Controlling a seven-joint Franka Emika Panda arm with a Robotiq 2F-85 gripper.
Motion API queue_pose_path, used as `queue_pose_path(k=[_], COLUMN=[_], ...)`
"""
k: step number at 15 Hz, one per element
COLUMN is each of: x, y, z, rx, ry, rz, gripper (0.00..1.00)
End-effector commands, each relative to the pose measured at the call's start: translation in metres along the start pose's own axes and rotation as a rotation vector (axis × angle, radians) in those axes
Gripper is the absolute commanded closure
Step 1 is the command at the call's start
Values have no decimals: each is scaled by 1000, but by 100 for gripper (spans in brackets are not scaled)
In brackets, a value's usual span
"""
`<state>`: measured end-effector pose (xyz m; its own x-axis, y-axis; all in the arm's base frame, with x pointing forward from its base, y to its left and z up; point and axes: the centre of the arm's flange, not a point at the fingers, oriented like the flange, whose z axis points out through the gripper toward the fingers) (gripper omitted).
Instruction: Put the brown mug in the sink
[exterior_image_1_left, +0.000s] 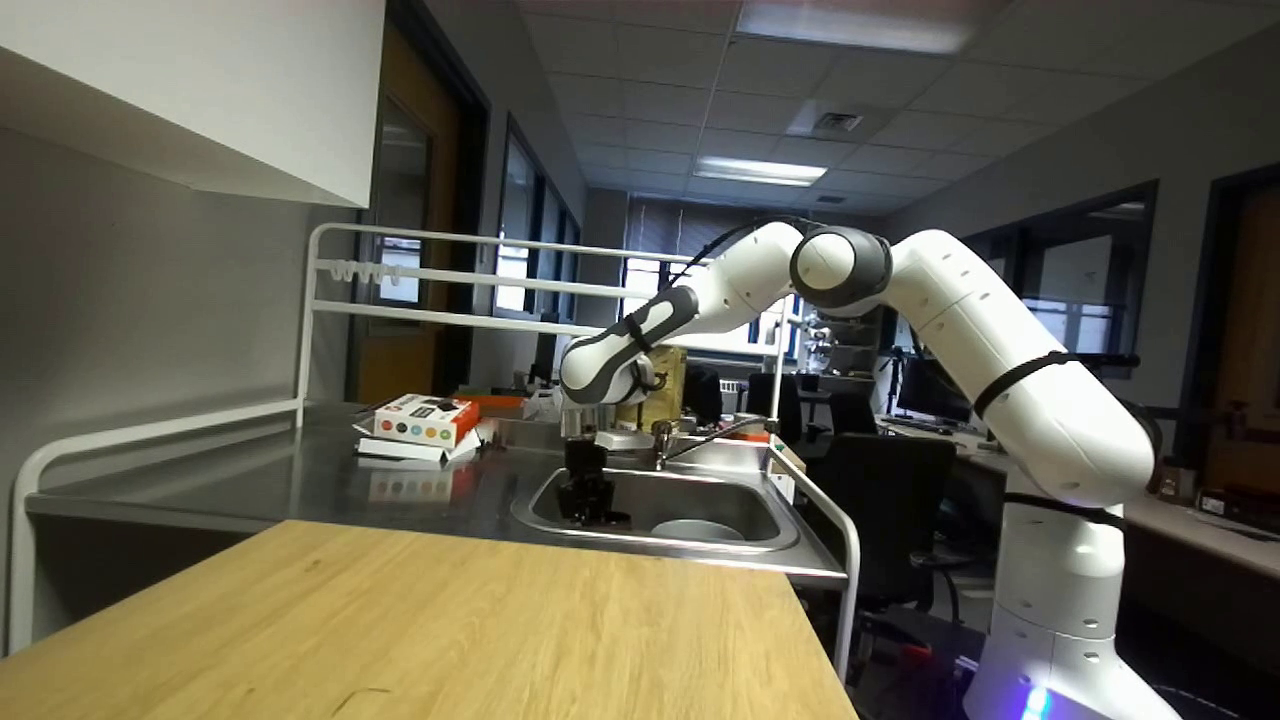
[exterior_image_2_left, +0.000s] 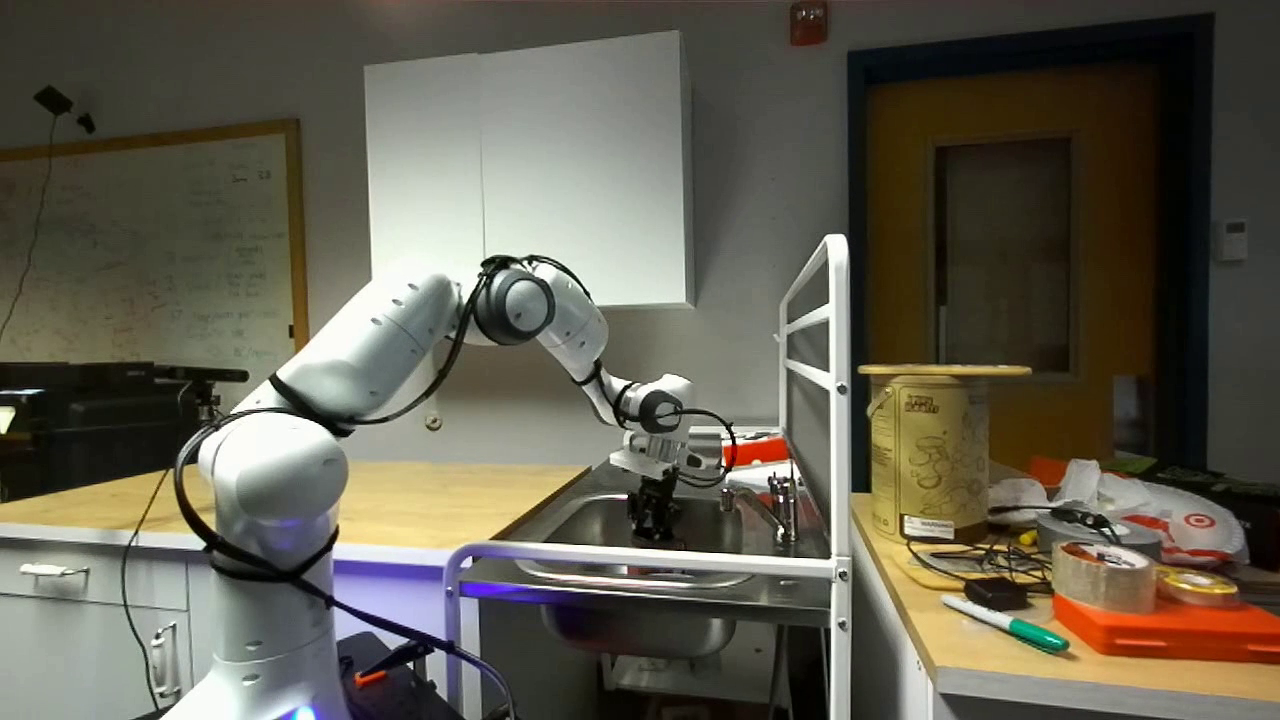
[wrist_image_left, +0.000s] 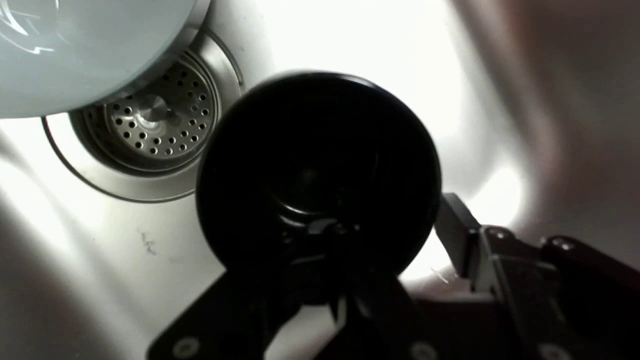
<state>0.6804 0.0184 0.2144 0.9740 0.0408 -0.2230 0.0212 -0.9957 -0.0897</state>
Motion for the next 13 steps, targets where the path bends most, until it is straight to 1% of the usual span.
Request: queue_pose_path(k=[1, 4, 13], x=[10, 4, -12], y=[-9, -17, -37], z=[-17, -29, -71], rx=[-13, -42, -126], ry=[12, 21, 76], rz=[-30, -35, -76], gripper=[23, 1, 0])
